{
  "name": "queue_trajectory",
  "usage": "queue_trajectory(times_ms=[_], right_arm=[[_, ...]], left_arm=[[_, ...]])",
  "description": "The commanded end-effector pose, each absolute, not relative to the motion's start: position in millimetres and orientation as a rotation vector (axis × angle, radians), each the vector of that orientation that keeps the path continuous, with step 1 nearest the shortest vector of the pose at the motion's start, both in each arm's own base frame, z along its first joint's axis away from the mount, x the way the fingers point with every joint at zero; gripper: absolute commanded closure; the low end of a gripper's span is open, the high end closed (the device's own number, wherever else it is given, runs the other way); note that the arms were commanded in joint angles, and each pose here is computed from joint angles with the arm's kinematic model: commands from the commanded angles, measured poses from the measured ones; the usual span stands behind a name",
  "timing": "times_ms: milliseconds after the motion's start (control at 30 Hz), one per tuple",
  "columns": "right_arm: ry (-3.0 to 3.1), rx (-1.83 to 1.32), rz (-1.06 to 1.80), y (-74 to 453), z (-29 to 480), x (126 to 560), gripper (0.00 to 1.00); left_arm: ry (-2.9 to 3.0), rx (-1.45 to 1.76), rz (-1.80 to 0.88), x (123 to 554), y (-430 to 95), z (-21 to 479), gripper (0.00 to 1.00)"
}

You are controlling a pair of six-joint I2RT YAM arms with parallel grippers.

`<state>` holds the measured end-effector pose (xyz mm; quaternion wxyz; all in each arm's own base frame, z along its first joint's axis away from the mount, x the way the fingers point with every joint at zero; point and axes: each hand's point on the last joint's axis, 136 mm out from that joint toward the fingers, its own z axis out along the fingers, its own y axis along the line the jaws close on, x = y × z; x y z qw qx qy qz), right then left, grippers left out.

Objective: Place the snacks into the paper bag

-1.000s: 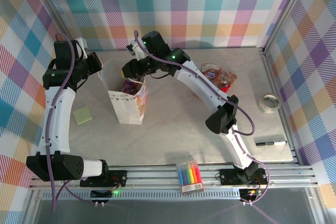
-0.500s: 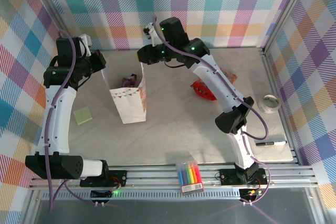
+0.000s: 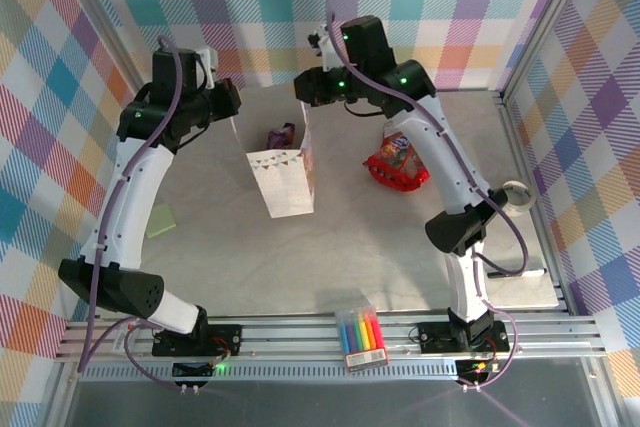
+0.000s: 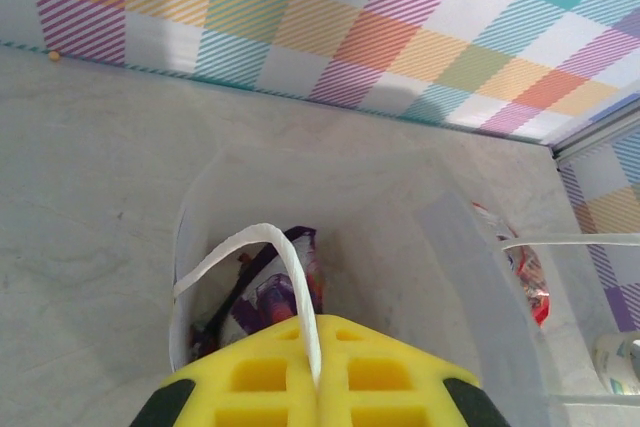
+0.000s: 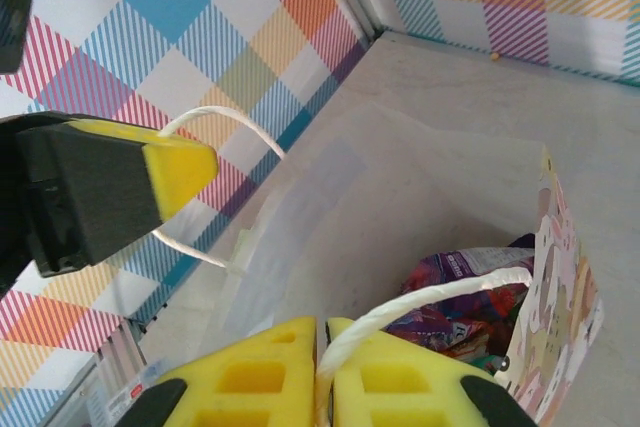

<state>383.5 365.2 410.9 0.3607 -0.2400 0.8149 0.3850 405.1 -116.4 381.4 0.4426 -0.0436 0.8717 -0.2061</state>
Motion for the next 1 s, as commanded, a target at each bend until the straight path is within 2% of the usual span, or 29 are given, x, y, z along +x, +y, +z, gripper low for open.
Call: queue_trajectory(times_ms=[0, 200, 533, 700, 967], right_arm=[[1.952, -0.650, 0.968, 344.2, 464.1, 362.1, 0.88], [2.067, -0.610, 0.929, 328.4, 425.4, 361.2, 0.86], [2.184, -0.516, 0.896, 306.9, 373.8, 357.5, 0.84], [2.183, -0.463, 0.887, 293.6, 373.3, 363.4, 0.84], [2.094, -0.421, 0.862, 276.1, 409.9, 376.8, 0.84]], left_arm=[[2.048, -0.082, -0.552, 410.6, -131.0, 413.4, 1.00], [2.100, -0.060, -0.553, 405.9, -140.6, 395.0, 1.00], [2.201, -0.082, -0.464, 391.6, -127.8, 354.1, 1.00], [2.223, -0.087, -0.439, 380.4, -121.9, 346.5, 1.00], [2.174, -0.054, -0.540, 380.4, -141.7, 368.7, 0.98]])
